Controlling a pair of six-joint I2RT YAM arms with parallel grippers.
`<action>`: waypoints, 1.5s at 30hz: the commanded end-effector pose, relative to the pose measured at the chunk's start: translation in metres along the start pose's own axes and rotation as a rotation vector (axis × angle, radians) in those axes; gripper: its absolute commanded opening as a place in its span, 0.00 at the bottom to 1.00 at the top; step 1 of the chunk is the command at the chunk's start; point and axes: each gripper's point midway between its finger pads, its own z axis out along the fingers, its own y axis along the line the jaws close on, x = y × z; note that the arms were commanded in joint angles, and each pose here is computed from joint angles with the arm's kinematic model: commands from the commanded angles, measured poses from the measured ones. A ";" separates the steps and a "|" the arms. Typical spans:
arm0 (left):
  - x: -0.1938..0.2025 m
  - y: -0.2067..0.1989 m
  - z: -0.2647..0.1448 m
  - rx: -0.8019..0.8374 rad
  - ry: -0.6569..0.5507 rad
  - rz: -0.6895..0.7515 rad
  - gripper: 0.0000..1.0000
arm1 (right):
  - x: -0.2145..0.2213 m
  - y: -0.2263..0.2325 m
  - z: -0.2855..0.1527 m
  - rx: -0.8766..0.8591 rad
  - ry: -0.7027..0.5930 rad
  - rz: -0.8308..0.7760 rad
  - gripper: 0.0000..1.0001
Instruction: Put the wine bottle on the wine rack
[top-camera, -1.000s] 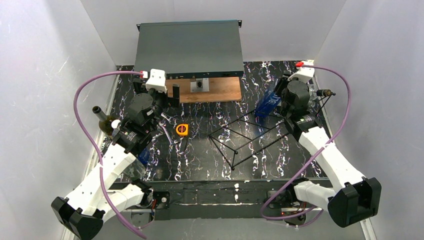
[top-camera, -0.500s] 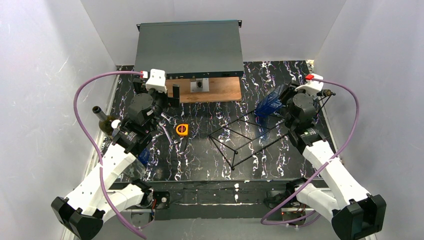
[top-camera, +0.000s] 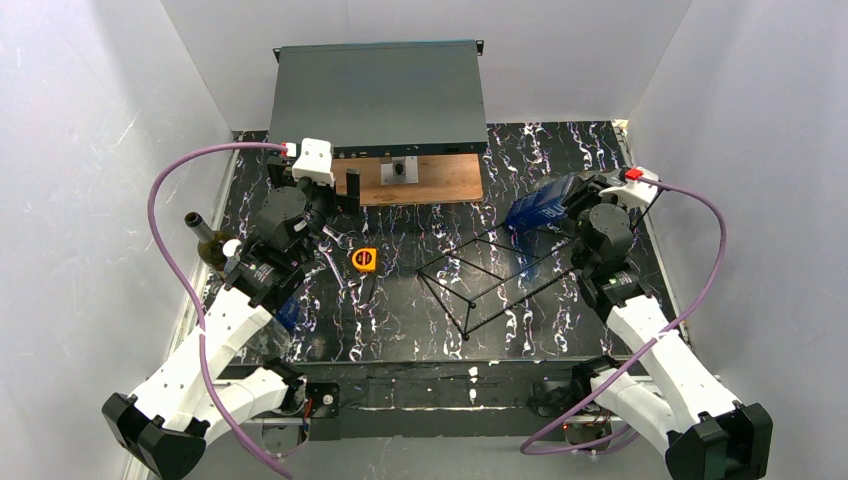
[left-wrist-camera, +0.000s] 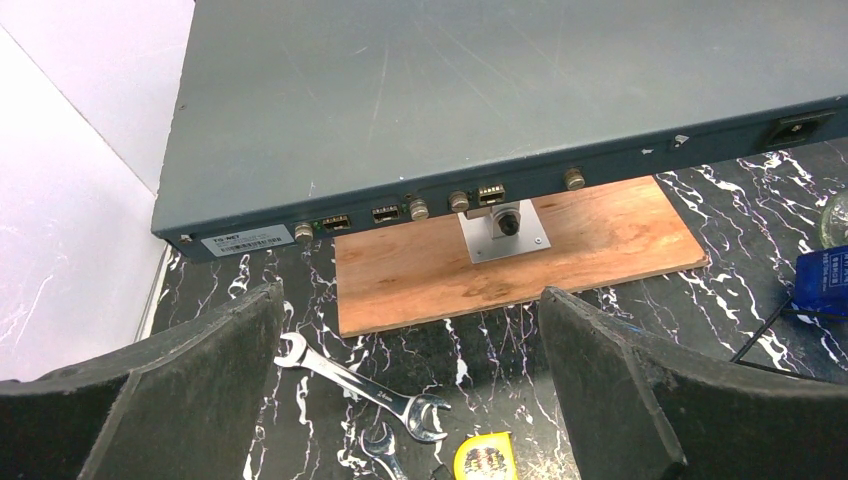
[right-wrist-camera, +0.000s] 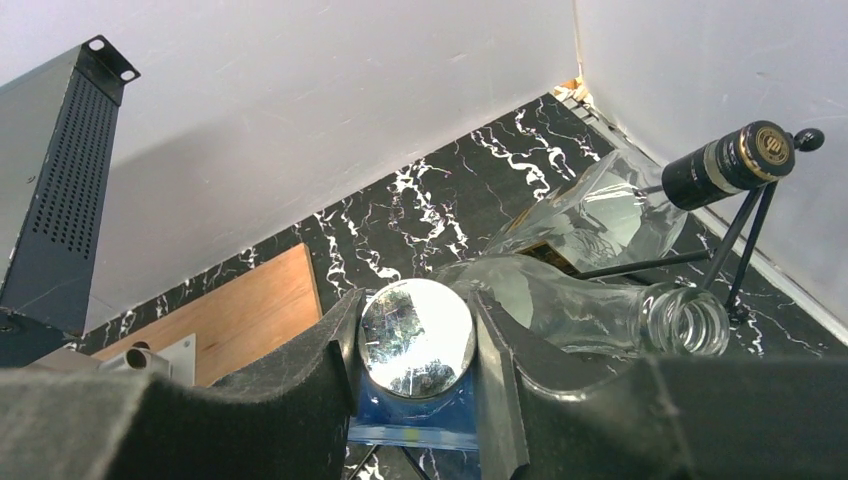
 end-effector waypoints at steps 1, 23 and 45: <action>-0.022 0.004 -0.005 -0.005 -0.052 -0.034 0.98 | 0.056 -0.026 -0.006 0.060 0.148 -0.106 0.01; -0.023 0.003 -0.006 -0.003 -0.052 -0.035 0.98 | 0.078 -0.044 -0.018 0.096 0.202 -0.115 0.01; -0.020 0.000 -0.004 0.004 -0.044 -0.032 0.98 | 0.103 -0.068 -0.038 0.134 0.277 -0.150 0.02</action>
